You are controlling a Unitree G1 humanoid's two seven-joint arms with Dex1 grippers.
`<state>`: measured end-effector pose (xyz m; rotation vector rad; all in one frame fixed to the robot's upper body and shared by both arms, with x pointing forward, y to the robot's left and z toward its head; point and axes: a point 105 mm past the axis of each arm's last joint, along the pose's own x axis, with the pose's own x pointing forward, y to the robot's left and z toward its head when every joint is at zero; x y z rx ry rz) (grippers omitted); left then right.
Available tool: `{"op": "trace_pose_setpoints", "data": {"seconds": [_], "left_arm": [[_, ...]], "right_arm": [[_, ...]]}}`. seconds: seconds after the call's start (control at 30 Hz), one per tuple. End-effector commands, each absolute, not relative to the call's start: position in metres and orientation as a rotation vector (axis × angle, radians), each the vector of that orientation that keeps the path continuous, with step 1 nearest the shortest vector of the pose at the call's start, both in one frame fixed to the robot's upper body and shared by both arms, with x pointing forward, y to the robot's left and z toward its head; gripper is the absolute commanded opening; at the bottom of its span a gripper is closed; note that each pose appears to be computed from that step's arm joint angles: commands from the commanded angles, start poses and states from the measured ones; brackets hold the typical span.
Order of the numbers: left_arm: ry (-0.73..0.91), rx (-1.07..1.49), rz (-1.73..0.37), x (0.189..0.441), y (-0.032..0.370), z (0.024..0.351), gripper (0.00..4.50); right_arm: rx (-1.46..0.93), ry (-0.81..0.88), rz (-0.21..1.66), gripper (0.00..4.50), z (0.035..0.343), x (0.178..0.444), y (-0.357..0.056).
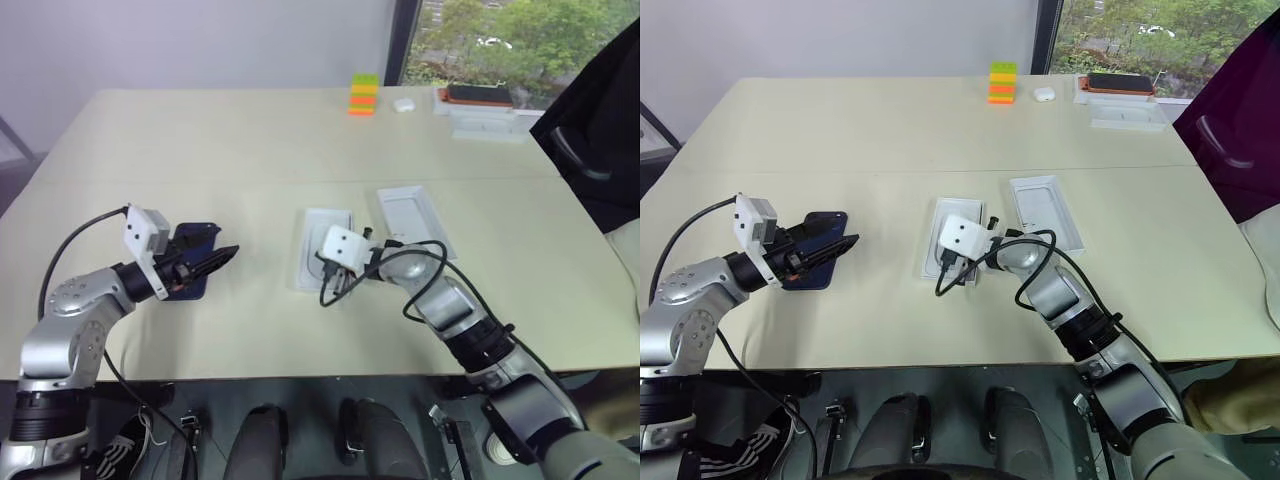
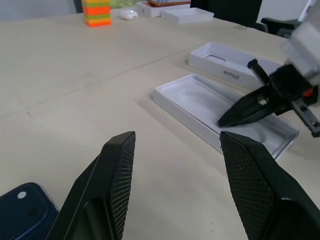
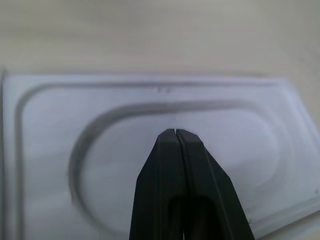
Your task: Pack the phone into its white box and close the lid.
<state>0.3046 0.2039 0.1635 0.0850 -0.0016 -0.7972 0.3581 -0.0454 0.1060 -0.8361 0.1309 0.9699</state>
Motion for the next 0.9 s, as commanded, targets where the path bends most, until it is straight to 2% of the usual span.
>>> {"op": "trace_pose_setpoints", "data": {"seconds": [0.03,0.2,0.4,0.5,0.6,0.83,0.9], "left_arm": [[-0.04,0.135,-0.796,0.304,0.203,0.171,2.85],[-0.046,0.141,-0.8,0.304,0.2,0.17,2.85],[-0.049,0.138,-0.806,0.305,0.199,0.17,2.85],[-0.047,0.148,-0.803,0.305,0.203,0.171,2.85],[-0.044,0.151,-0.803,0.304,0.204,0.171,2.85],[-0.005,0.129,-0.77,0.306,0.217,0.169,2.85],[-0.006,0.116,-0.742,0.309,0.223,0.171,2.85]], "right_arm": [[-0.904,0.151,0.983,0.04,0.105,0.356,-0.052],[-0.883,0.14,0.985,0.04,0.113,0.354,-0.053],[-0.648,0.046,1.024,0.04,0.139,0.349,-0.033],[-0.509,0.023,1.062,0.04,0.158,0.348,-0.041],[-0.441,0.02,1.049,0.9,0.168,0.351,-0.046],[-0.412,-0.023,1.04,4.3,0.179,0.352,-0.046],[-0.418,-0.053,1.041,4.47,0.183,0.35,-0.044]]}}
